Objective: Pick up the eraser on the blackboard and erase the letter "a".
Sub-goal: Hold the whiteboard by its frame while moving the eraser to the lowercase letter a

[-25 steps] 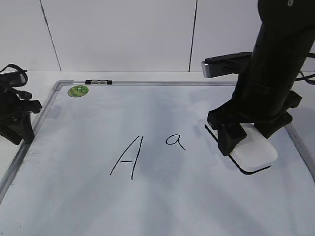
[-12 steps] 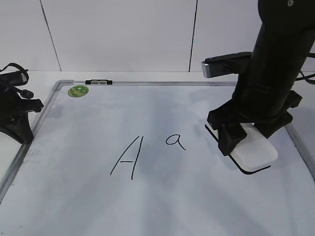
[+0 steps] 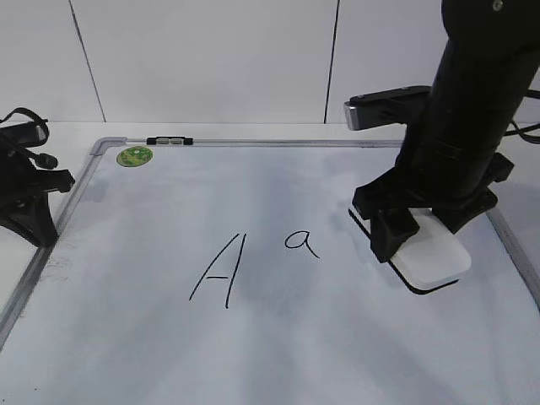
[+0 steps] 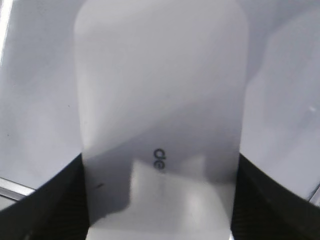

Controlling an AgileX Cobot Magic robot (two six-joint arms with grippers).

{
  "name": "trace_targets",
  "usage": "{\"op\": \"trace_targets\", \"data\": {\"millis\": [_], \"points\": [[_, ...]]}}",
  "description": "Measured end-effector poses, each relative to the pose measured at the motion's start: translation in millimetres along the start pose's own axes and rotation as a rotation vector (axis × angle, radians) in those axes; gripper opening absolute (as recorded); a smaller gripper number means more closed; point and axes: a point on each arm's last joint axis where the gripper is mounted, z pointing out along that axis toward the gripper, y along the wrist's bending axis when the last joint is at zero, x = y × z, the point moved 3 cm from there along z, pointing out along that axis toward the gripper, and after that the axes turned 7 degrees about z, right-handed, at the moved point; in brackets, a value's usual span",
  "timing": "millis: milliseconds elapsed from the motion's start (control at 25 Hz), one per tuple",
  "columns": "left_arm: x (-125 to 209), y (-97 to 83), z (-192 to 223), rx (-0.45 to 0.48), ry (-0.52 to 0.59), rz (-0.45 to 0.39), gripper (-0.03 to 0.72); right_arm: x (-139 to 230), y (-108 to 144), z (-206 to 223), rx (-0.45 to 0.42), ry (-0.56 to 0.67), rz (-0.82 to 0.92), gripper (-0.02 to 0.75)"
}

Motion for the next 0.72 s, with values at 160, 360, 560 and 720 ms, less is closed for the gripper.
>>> {"op": "trace_targets", "data": {"millis": [160, 360, 560, 720], "points": [[0.0, 0.0, 0.0, 0.0, 0.0, 0.0, 0.016, -12.3, 2.3, 5.9, 0.001, 0.003, -0.002, 0.561], [0.0, 0.0, 0.0, 0.0, 0.0, 0.0, 0.016, -32.4, 6.2, 11.7, -0.001, -0.003, -0.002, 0.561], [0.0, 0.0, 0.0, 0.0, 0.0, 0.0, 0.016, -50.4, 14.4, 18.8, -0.001, -0.006, -0.022, 0.561], [0.0, 0.0, 0.0, 0.0, 0.0, 0.0, 0.016, -59.6, 29.8, 32.3, 0.0, 0.011, -0.062, 0.561]]}}
